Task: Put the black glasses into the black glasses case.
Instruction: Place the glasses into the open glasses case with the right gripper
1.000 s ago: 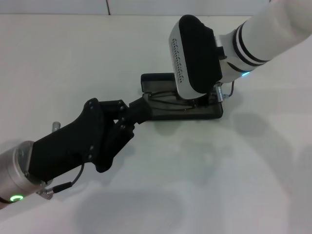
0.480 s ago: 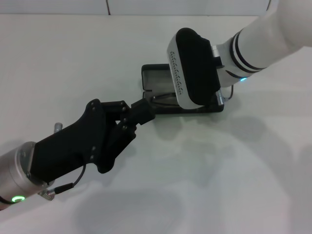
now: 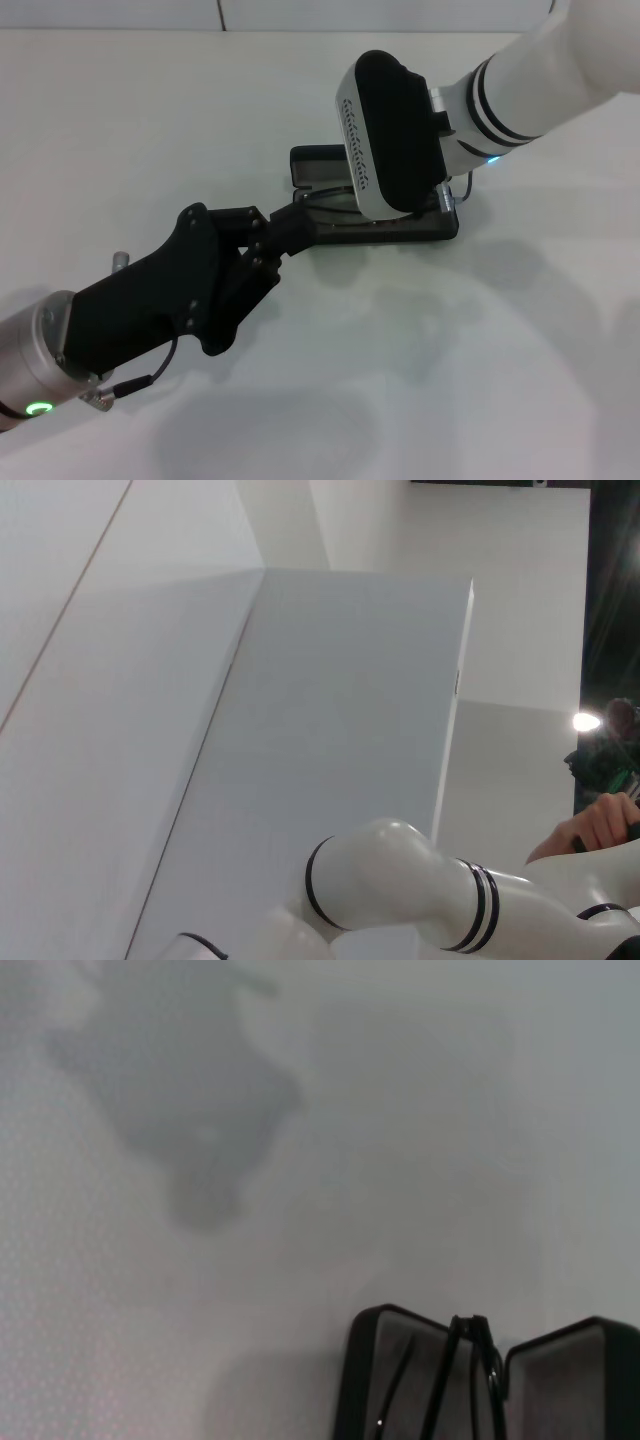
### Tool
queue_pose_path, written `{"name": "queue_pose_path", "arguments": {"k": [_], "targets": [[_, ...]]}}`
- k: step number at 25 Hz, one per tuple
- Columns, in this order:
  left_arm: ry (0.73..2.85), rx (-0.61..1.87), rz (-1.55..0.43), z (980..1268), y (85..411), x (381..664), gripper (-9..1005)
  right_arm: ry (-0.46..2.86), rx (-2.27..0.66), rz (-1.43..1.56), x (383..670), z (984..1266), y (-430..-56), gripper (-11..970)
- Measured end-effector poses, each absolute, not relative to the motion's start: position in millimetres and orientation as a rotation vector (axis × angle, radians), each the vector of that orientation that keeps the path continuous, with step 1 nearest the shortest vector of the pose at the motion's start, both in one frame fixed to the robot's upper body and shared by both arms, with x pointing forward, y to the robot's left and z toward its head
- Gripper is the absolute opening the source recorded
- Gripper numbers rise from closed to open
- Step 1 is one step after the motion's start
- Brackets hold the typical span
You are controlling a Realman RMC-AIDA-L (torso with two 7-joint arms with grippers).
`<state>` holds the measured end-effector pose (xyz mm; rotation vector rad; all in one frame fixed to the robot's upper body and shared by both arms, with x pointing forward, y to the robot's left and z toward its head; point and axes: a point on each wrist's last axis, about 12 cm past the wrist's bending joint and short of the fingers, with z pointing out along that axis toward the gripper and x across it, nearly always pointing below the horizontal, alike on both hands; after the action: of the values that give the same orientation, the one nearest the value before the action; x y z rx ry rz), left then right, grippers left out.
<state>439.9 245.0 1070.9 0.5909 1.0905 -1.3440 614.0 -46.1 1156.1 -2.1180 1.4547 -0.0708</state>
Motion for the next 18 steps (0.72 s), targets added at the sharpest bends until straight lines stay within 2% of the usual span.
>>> {"name": "queue_pose_path", "arguments": {"k": [18], "targets": [[1.092,0.595,-1.341,1071.5,244.1,442.3,36,1.499,-2.091,-0.129,614.9,1154.8,-50.5,95]]}}
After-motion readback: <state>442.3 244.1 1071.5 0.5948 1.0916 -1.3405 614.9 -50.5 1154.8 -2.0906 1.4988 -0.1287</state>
